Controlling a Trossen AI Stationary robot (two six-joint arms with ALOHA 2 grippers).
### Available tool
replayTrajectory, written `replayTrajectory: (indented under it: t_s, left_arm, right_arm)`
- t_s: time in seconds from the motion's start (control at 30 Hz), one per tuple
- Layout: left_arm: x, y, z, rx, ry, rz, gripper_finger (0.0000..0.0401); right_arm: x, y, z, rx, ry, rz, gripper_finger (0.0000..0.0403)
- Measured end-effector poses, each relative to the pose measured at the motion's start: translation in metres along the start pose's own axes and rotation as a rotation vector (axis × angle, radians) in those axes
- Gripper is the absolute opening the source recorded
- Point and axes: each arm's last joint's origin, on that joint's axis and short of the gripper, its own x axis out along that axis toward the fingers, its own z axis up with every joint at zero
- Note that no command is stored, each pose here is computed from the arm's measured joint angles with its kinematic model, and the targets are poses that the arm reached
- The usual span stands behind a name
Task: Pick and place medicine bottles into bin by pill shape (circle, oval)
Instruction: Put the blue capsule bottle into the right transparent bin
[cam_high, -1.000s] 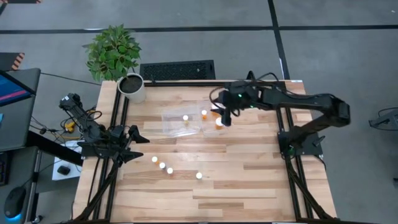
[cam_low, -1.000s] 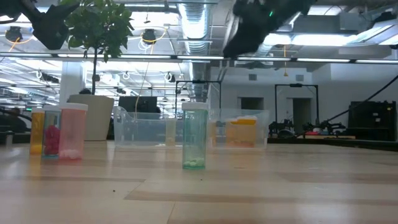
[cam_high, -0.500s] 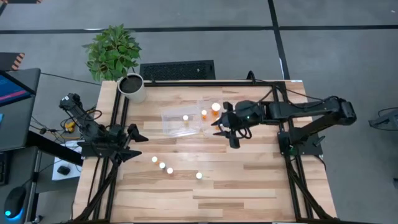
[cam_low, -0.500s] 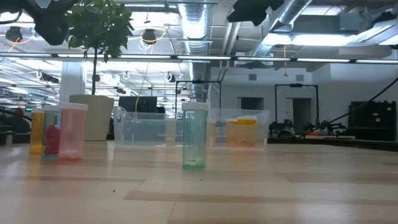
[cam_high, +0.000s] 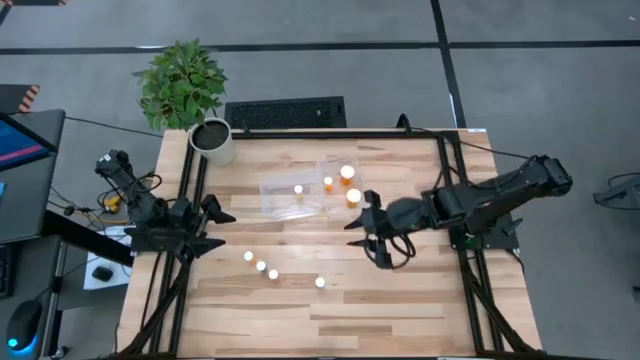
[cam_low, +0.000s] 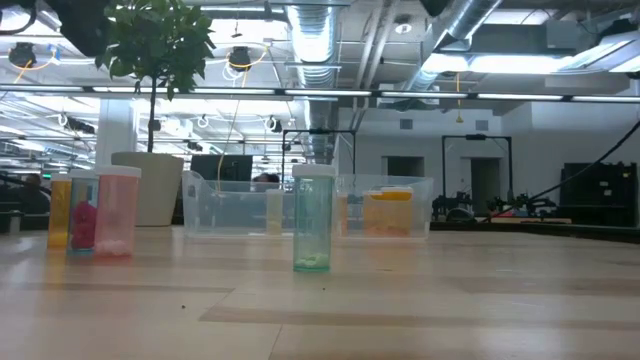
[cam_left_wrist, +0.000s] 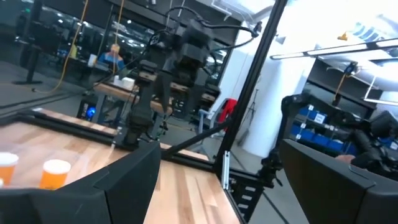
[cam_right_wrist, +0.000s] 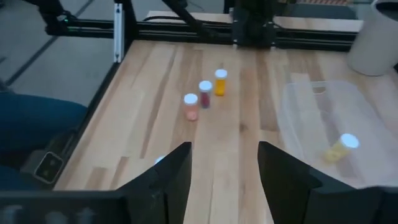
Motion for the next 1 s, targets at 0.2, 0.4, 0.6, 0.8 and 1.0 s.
replayTrajectory:
  t_s: [0.2,0.4,0.6,0.8,1.0]
  left_arm:
    - [0.000,0.001,-0.001,-0.023,0.004,0.015,0.0322]
    - [0.000,0.001,-0.002,-0.015,0.015,0.018,0.0322]
    - [0.000,0.001,-0.004,-0.003,0.028,0.029,0.0322]
    - [0.000,0.002,-0.005,0.004,0.033,0.051,0.0322]
    - [0.000,0.003,-0.005,0.008,0.037,0.061,0.0322]
  right_arm:
    - [0.008,0.020,-0.023,0.034,0.014,-0.011,0.0191]
    - [0.030,0.027,-0.054,0.106,-0.010,-0.012,0.0188]
    - [0.059,0.034,-0.069,0.087,-0.001,-0.011,0.0189]
    - [0.089,0.035,-0.074,0.027,-0.033,-0.023,0.0196]
    - [0.110,0.031,-0.061,-0.043,-0.025,-0.063,0.0220]
